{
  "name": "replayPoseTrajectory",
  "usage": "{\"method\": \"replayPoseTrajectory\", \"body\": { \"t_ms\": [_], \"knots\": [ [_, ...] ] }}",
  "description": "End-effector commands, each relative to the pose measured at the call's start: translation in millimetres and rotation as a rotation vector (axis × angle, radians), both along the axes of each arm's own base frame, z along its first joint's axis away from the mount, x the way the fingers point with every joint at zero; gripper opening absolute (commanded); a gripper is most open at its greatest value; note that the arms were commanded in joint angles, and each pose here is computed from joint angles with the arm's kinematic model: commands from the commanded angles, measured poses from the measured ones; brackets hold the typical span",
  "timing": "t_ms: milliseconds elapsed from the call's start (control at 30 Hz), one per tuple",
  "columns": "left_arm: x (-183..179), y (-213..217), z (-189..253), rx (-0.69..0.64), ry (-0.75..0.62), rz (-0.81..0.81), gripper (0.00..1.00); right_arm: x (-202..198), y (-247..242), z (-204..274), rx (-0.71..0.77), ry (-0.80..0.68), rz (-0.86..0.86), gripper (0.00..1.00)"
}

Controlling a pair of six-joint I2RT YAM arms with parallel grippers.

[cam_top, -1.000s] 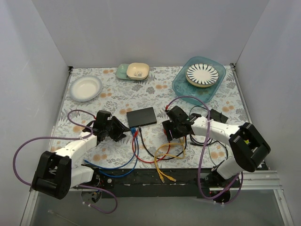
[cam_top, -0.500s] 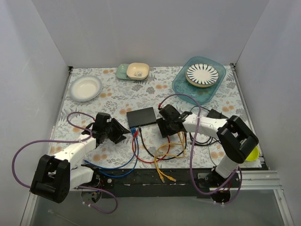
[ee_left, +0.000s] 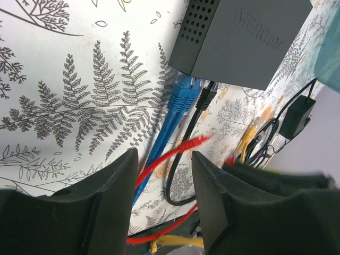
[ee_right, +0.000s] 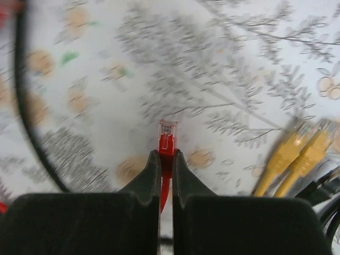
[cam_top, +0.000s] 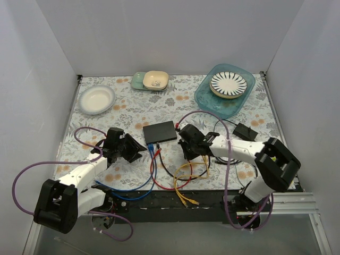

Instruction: Pull the plug from the switch port

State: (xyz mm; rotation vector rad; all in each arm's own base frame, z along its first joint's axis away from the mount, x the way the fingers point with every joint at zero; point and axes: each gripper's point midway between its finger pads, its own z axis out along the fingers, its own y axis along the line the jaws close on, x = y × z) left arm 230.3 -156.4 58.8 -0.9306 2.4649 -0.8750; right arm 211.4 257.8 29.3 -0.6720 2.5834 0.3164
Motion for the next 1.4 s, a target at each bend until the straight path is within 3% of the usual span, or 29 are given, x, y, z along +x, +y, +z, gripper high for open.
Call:
{"method": "replayPoseTrajectory", "body": {
  "t_ms": [0,67,200,467,600,767,933,1000,1067,1100,1133,1233,1367],
  "knots": [
    [3.6,1.3,0.5,-0.006,-0.01,0.017,0.45,-40.2,53.5,105.6,0.217,-0.156,0.244,0.01],
    [5.3,1.1,1.1,-0.006,-0.013,0.019,0.45,-36.1,58.1,157.2,0.245,-0.273,0.23,0.01],
    [7.2,2.4,0.1,-0.001,-0.013,0.031,0.45,-30.2,42.2,188.7,0.118,-0.376,0.175,0.01],
    [5.4,3.6,-2.2,0.002,-0.003,0.039,0.45,-6.3,-23.4,182.7,-0.17,-0.526,0.033,0.01],
    [5.4,4.9,-1.6,0.006,-0.007,0.045,0.45,-14.7,-52.0,147.9,-0.3,-0.468,0.018,0.01],
    [4.3,5.3,-4.3,0.01,0.001,0.046,0.45,-33.6,-88.4,82.4,-0.382,-0.26,-0.046,0.01],
    [4.6,5.8,-7.3,0.017,0.011,0.045,0.45,-26.7,-117.2,48.5,-0.296,-0.087,-0.22,0.01],
    [4.4,5.3,-7.2,0.016,0.013,0.041,0.45,-15.5,-125.1,53.5,-0.27,-0.095,-0.281,0.01],
    [5.0,5.0,-6.6,0.017,0.01,0.04,0.45,-5.6,-124.9,69.5,-0.247,-0.157,-0.296,0.12],
    [5.7,4.5,-5.5,0.016,0.007,0.038,0.45,4.9,-114.5,84.6,-0.19,-0.202,-0.299,0.2],
    [6.5,4.4,-4.4,0.016,0.002,0.035,0.45,11.3,-107.0,95.6,-0.143,-0.235,-0.298,0.36],
    [10.7,3.1,0.9,0.01,-0.016,0.036,0.45,32.9,-72.2,143.6,0.05,-0.341,-0.26,0.57],
    [17.3,-2.2,8.7,-0.025,-0.05,0.036,0.45,48.2,-20.8,159.6,0.181,-0.301,-0.177,0.62]
  ]
}}
